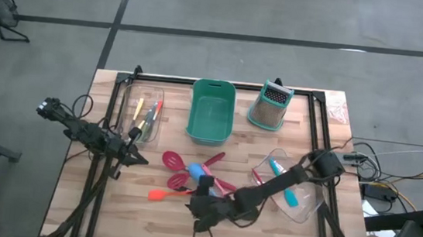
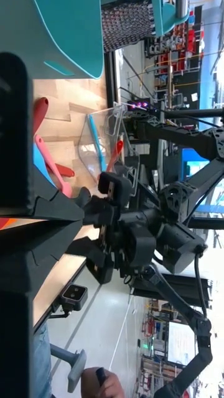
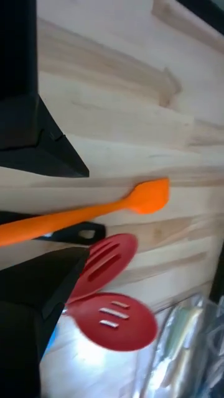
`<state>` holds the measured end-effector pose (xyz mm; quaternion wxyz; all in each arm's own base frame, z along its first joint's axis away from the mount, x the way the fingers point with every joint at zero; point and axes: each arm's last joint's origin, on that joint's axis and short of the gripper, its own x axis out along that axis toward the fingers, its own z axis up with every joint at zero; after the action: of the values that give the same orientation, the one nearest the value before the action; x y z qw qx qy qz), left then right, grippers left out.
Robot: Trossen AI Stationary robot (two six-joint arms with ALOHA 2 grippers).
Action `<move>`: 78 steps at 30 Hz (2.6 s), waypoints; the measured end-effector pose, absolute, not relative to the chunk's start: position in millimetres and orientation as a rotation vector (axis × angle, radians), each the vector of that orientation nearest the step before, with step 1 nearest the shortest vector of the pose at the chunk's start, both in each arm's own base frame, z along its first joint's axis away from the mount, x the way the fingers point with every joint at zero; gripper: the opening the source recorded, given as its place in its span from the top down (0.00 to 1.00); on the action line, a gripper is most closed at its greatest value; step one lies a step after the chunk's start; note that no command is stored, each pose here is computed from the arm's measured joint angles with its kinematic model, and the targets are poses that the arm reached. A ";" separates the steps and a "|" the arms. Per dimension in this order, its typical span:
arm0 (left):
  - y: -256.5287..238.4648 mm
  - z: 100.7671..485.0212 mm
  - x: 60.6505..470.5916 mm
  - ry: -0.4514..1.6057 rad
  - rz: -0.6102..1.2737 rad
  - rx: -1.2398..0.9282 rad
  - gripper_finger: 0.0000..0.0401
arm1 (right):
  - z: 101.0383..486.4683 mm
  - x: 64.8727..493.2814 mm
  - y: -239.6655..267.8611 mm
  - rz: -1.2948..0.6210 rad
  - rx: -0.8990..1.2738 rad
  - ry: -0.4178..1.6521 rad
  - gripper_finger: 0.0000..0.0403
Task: Pick & Place Kitchen Items
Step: Put the orange spatula into the bottom transparent bin
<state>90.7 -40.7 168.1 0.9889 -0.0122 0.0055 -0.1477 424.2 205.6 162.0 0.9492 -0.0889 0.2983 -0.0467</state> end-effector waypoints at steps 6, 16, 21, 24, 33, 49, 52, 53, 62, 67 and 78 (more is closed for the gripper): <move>-40.8 168.1 90.7 0.011 -0.297 -0.025 0.97 | 164.5 434.3 203.1 -0.068 -0.194 0.615 0.49; -40.8 168.1 90.7 0.012 -0.297 -0.024 0.97 | 157.9 436.6 191.7 -0.085 -0.204 0.648 0.53; -40.8 168.1 90.7 0.012 -0.297 -0.024 0.97 | 152.7 435.0 189.0 -0.076 -0.202 0.666 0.55; -40.8 168.0 90.7 0.012 -0.297 -0.024 0.97 | 147.5 433.4 185.8 -0.078 -0.183 0.683 0.57; -40.7 168.0 90.7 0.012 -0.297 -0.024 0.97 | 129.0 424.3 178.8 -0.097 -0.181 0.738 0.62; -40.8 168.0 90.7 0.012 -0.297 -0.024 0.97 | 113.1 417.6 171.6 -0.088 -0.166 0.741 0.68; -40.8 168.0 90.7 0.012 -0.297 -0.024 0.97 | 111.8 416.7 171.5 -0.084 -0.166 0.747 0.69; -40.8 168.0 90.7 0.012 -0.297 -0.024 0.97 | 111.8 416.7 171.4 -0.084 -0.166 0.747 0.70; -40.8 168.0 90.7 0.012 -0.296 -0.024 0.97 | 96.8 419.9 167.4 -0.075 -0.152 0.761 0.74; -40.8 168.1 90.8 0.012 -0.297 -0.024 0.97 | 90.4 426.0 168.1 -0.068 -0.157 0.741 0.77; -40.8 168.1 90.7 0.011 -0.297 -0.024 0.97 | 100.1 433.0 175.0 -0.035 -0.181 0.738 0.84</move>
<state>90.7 -40.8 168.1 0.9889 -0.0121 0.0057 -0.1478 433.0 175.0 100.1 0.9286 -0.0884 0.3600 -0.0170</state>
